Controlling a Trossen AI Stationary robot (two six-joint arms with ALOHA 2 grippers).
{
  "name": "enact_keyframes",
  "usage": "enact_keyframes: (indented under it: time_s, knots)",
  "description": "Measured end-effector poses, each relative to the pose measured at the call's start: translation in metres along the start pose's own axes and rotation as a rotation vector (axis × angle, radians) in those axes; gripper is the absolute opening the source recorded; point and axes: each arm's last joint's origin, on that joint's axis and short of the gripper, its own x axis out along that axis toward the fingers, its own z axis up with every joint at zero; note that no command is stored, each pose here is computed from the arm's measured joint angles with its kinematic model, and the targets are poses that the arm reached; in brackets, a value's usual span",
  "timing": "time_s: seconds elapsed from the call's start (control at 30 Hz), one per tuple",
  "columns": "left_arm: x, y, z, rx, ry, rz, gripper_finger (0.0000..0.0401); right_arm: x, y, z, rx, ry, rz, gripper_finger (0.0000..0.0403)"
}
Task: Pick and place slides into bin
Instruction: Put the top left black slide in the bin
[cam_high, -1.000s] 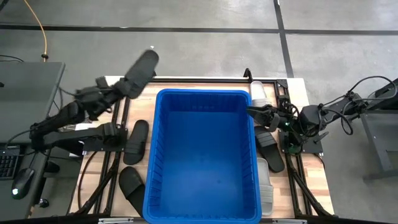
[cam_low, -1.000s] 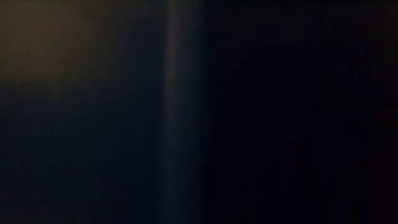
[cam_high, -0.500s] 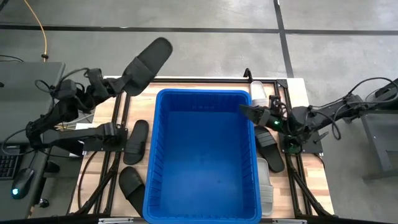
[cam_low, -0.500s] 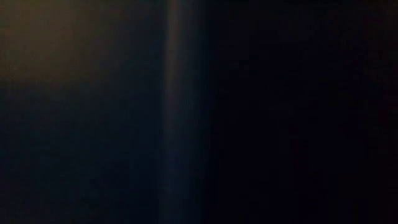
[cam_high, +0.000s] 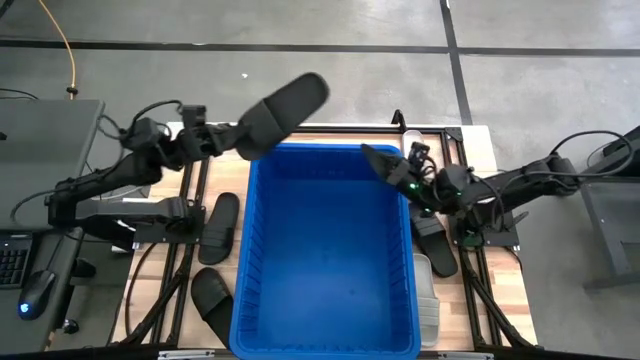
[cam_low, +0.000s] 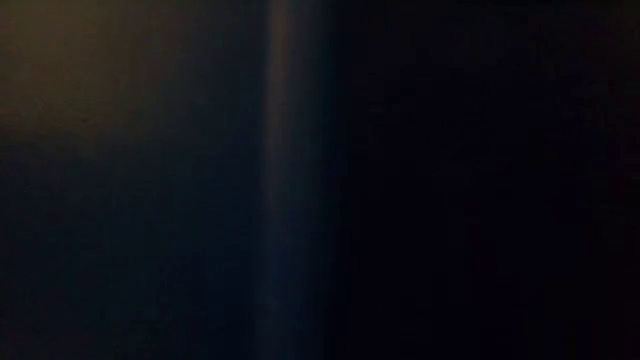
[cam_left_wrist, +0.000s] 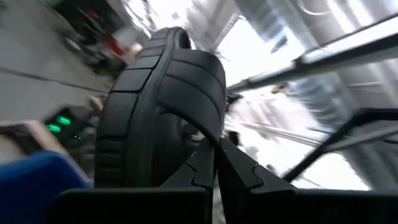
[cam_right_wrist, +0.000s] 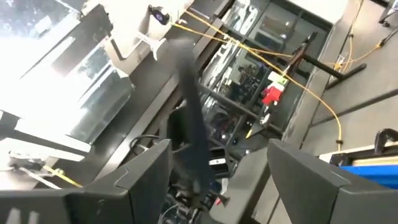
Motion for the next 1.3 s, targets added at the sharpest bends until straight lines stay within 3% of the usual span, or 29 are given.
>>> enact_keyframes:
  time_s: [0.1,0.2,0.4,0.63,0.87,1.3]
  knots:
    - [0.014,0.005,-0.002,-0.054,0.006,-0.044,0.0000,0.016,0.008,-0.006,-0.062,0.003,0.004,0.0254]
    - [0.022,0.014,-0.006,-0.107,0.022,-0.011,0.0000,0.030,0.025,-0.008,-0.167,0.006,-0.002,0.0254]
    - [0.028,0.018,-0.008,-0.116,0.030,-0.004,0.0000,0.052,0.051,-0.010,-0.329,0.053,-0.045,0.0254]
    - [0.030,0.012,-0.004,-0.113,0.007,-0.093,0.0000,0.073,0.046,-0.023,-0.324,0.103,-0.098,0.0254]
    - [0.030,0.014,-0.008,-0.126,0.052,-0.078,0.0000,0.087,0.031,-0.031,-0.289,0.117,-0.079,0.0254]
    - [0.034,0.009,-0.023,-0.130,0.093,-0.080,0.0000,0.091,0.031,-0.031,-0.321,0.073,-0.063,0.0251]
